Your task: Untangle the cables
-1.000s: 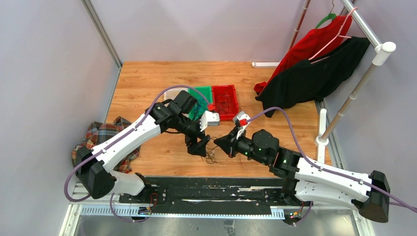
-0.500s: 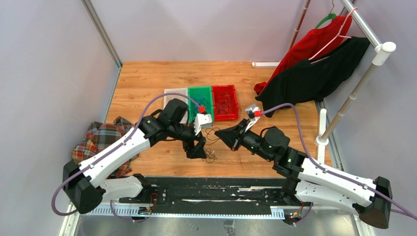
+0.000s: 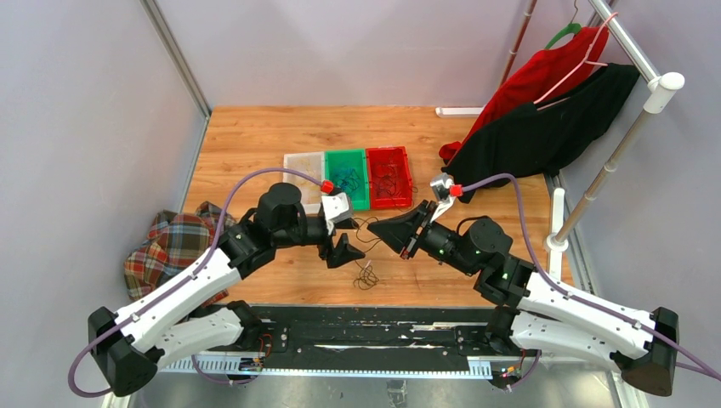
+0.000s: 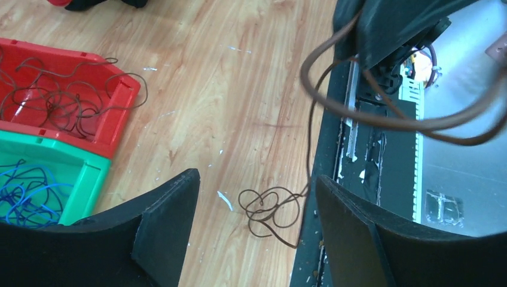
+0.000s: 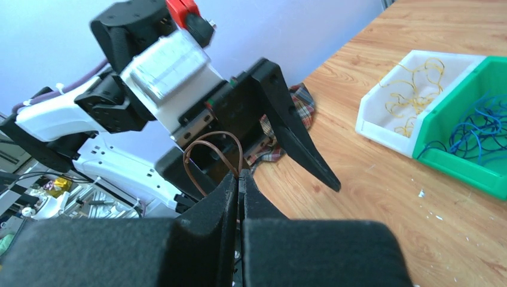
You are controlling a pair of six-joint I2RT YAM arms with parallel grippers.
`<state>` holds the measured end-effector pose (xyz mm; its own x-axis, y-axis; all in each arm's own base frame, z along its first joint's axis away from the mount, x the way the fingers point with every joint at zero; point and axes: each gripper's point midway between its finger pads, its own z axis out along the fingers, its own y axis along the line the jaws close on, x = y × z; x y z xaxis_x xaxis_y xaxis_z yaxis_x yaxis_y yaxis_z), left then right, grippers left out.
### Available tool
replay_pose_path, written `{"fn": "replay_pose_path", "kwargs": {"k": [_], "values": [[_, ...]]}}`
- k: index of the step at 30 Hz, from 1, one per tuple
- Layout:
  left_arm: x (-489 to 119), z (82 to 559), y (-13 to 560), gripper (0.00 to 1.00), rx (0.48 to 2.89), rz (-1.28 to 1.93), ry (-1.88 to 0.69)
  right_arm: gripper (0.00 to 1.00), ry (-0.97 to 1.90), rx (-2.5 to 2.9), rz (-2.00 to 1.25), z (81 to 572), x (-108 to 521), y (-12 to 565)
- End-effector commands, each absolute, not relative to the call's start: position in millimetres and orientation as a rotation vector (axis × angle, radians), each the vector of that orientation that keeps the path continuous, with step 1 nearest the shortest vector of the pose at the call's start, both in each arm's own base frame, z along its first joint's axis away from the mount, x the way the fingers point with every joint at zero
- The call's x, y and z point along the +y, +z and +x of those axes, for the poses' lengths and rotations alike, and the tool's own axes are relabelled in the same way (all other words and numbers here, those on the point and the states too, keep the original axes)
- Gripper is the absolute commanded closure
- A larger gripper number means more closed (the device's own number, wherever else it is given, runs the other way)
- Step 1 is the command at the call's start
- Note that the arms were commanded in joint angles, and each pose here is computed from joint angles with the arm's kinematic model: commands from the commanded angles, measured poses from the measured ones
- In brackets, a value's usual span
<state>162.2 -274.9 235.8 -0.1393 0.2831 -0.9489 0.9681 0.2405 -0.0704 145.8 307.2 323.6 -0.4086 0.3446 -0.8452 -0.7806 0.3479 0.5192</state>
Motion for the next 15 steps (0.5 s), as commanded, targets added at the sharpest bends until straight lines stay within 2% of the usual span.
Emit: {"fn": "replay_pose_path", "kwargs": {"k": [1,3,5,7,11,13,15], "values": [[-281,157,231,0.26,1.567,1.27,-0.966,0.99,1.369,1.428,-0.39,142,303,364],[-281,156,224,0.29,1.585,1.297,-0.967,0.99,1.371,1.423,-0.393,141,302,366],[-281,156,223,0.36,1.594,1.299,-0.971,0.99,1.374,1.42,-0.394,141,303,367],[-284,155,225,0.48,1.597,1.292,-0.991,0.99,1.369,1.421,-0.395,141,302,366],[-288,152,235,0.87,1.598,1.297,-1.033,0.99,1.329,1.44,-0.395,146,301,358],[-288,148,243,0.97,1.595,1.318,-1.055,0.99,1.286,1.462,-0.392,150,299,350],[-288,146,254,0.99,1.582,1.328,-1.058,0.99,1.229,1.481,-0.393,155,295,341]]}}
